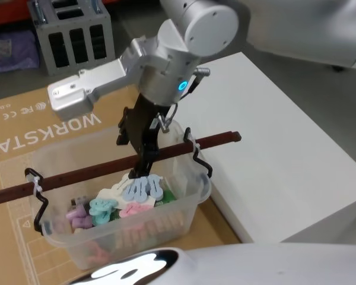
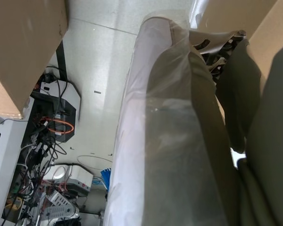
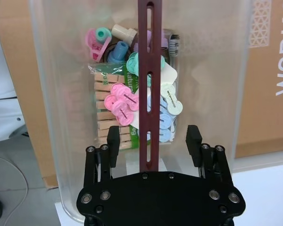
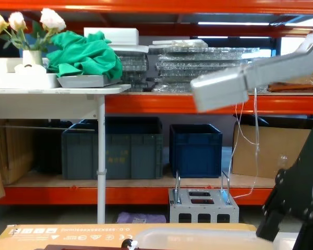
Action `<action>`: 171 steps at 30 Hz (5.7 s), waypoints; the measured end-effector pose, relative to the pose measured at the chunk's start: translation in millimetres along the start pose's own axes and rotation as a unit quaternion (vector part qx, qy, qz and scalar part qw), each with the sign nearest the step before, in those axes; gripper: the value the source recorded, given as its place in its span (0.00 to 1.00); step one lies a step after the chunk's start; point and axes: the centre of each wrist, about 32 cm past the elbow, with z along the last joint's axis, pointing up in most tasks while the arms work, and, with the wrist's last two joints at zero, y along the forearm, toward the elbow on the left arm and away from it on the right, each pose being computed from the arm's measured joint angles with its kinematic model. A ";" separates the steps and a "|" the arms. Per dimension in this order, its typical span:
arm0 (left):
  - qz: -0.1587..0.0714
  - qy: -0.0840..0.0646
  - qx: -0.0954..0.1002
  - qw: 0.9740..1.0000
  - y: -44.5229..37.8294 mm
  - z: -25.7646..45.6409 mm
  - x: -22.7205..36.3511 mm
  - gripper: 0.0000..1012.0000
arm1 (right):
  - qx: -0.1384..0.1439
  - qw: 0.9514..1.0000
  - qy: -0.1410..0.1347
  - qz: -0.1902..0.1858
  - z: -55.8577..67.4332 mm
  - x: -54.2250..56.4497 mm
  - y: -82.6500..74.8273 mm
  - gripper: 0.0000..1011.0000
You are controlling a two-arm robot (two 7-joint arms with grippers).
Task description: Use one hand to grasp the basket and place it at the designated location.
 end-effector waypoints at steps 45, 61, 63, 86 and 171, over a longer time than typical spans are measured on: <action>0.000 0.000 0.000 1.000 0.0 0.0 0.0 0.00 | -0.011 0.998 0.023 -0.054 8.2 -28.5 -67.3 0.99; 0.000 0.000 0.000 1.000 0.0 0.0 0.0 0.00 | 0.004 1.000 0.017 -0.020 3.6 -7.7 -28.2 0.99; 0.000 0.000 0.000 1.000 0.0 0.0 0.0 0.00 | 0.004 1.000 0.017 -0.017 3.2 -6.2 -25.2 0.99; 0.000 0.000 0.000 1.000 0.0 0.0 0.0 0.00 | 0.014 0.999 0.010 0.030 5.2 11.0 22.3 0.99; 0.000 0.000 0.000 1.000 0.0 0.1 0.0 0.00 | 0.014 0.996 0.078 -0.030 -11.9 -17.6 -22.6 0.23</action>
